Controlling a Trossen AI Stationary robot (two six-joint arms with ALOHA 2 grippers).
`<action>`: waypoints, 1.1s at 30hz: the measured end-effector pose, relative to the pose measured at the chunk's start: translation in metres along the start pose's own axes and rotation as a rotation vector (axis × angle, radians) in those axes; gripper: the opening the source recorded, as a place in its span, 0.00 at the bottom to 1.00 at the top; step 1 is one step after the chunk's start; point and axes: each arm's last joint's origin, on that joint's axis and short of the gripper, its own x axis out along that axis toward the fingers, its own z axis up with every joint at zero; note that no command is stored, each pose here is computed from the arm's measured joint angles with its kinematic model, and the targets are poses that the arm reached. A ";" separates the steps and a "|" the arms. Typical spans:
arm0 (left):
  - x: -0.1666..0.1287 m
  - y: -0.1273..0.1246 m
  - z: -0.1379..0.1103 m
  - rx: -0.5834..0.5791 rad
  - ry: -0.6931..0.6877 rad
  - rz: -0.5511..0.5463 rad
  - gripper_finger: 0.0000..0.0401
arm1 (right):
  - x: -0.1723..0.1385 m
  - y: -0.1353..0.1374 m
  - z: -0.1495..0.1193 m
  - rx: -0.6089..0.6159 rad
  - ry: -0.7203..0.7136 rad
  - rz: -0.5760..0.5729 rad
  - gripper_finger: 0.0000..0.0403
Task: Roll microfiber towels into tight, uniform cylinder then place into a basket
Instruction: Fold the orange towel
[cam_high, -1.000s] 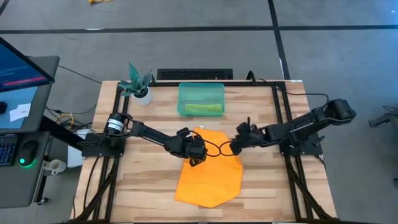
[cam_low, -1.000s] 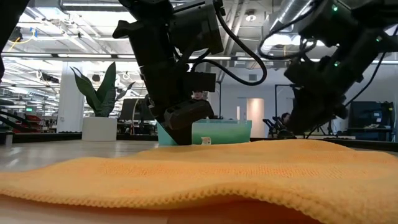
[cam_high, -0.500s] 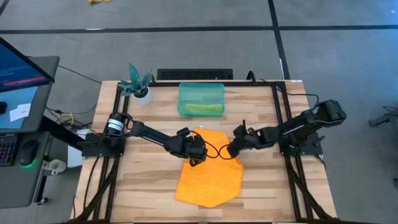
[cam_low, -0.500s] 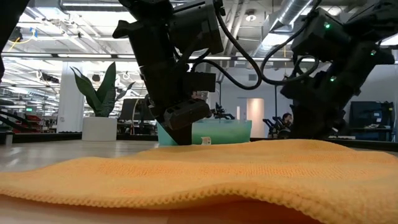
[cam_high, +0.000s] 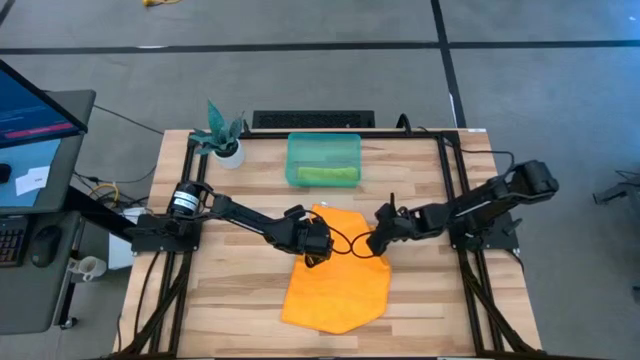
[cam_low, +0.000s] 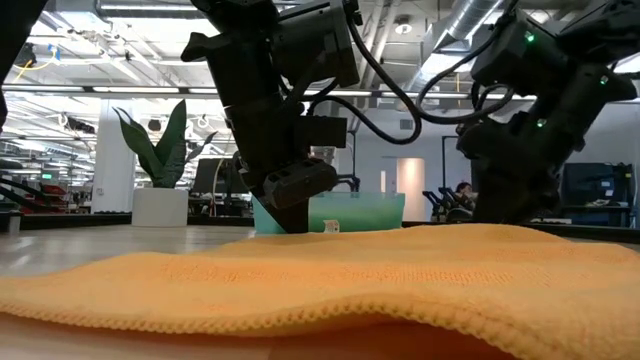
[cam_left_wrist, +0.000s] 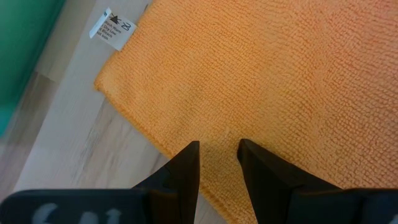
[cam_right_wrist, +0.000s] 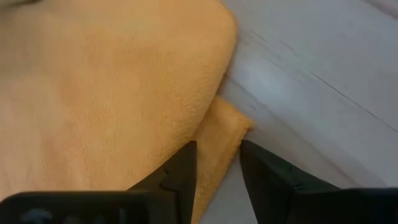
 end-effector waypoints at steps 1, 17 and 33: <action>0.000 0.000 0.000 0.000 0.000 0.000 0.28 | 0.001 0.000 0.001 0.002 0.000 -0.005 0.35; -0.002 0.005 -0.002 -0.028 0.038 0.026 0.28 | 0.002 -0.003 0.004 -0.076 0.014 0.008 0.02; -0.015 0.014 -0.008 -0.033 0.094 0.057 0.28 | -0.037 -0.011 0.011 -0.075 -0.149 -0.064 0.03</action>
